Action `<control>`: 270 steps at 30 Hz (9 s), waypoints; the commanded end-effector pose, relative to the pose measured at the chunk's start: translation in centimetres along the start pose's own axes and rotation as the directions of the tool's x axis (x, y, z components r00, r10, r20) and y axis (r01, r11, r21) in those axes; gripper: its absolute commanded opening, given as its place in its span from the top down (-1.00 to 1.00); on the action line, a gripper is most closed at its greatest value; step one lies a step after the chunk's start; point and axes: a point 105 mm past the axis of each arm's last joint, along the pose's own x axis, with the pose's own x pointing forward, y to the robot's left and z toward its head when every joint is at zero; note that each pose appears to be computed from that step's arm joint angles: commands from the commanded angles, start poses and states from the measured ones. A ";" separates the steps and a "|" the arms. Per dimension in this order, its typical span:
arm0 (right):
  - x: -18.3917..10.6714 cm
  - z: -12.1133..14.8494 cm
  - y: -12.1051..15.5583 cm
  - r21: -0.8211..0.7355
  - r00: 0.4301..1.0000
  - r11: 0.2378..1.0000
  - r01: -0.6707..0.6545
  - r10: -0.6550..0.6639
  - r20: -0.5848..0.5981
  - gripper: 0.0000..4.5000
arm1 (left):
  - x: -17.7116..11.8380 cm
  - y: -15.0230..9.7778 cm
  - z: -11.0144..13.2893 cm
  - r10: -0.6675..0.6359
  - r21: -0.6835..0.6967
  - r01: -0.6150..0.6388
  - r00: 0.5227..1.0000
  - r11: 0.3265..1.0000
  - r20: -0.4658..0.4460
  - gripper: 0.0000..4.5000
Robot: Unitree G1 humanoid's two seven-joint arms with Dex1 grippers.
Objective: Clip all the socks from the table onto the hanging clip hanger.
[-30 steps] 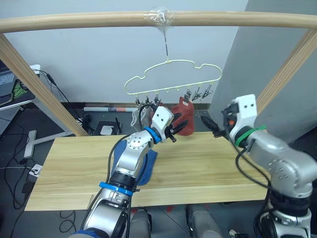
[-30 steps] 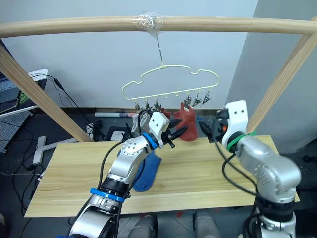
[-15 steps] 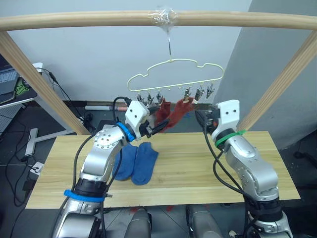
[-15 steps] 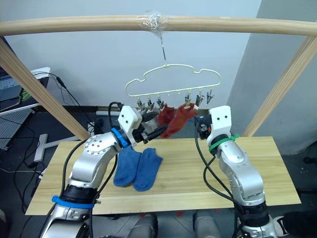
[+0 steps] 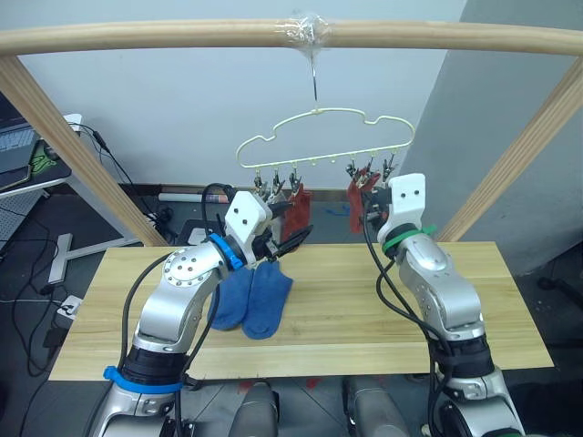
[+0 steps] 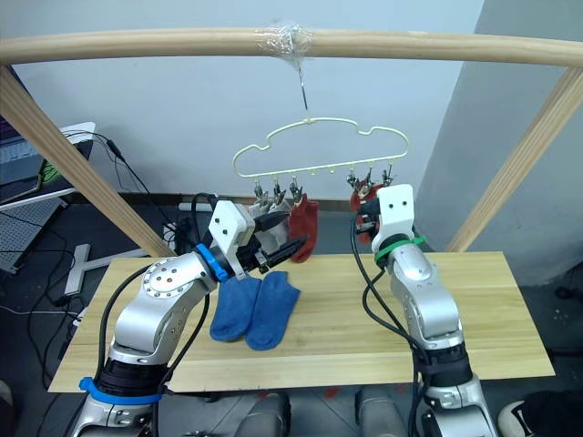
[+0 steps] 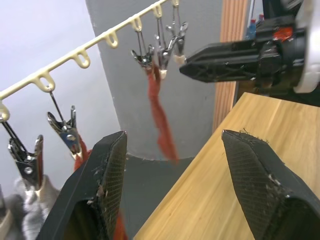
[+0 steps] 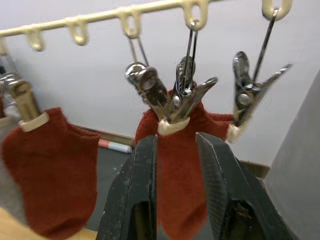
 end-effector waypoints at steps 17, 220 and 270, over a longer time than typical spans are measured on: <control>2.5 2.2 0.1 -0.001 0.996 1.000 0.025 -0.025 0.081 0.44 | -0.3 0.0 2.1 -0.006 0.029 0.004 0.997 1.000 0.073 -0.38; 3.8 3.9 -2.8 0.151 0.989 0.983 -0.107 0.121 -0.086 1.00 | -2.4 1.1 -15.2 0.275 -0.262 -0.393 0.878 0.881 -0.393 -0.98; 2.5 5.2 -3.7 0.641 0.940 0.765 0.062 0.171 -0.295 1.00 | 6.8 -5.4 -4.0 -0.033 -0.014 0.035 0.995 0.999 0.091 0.99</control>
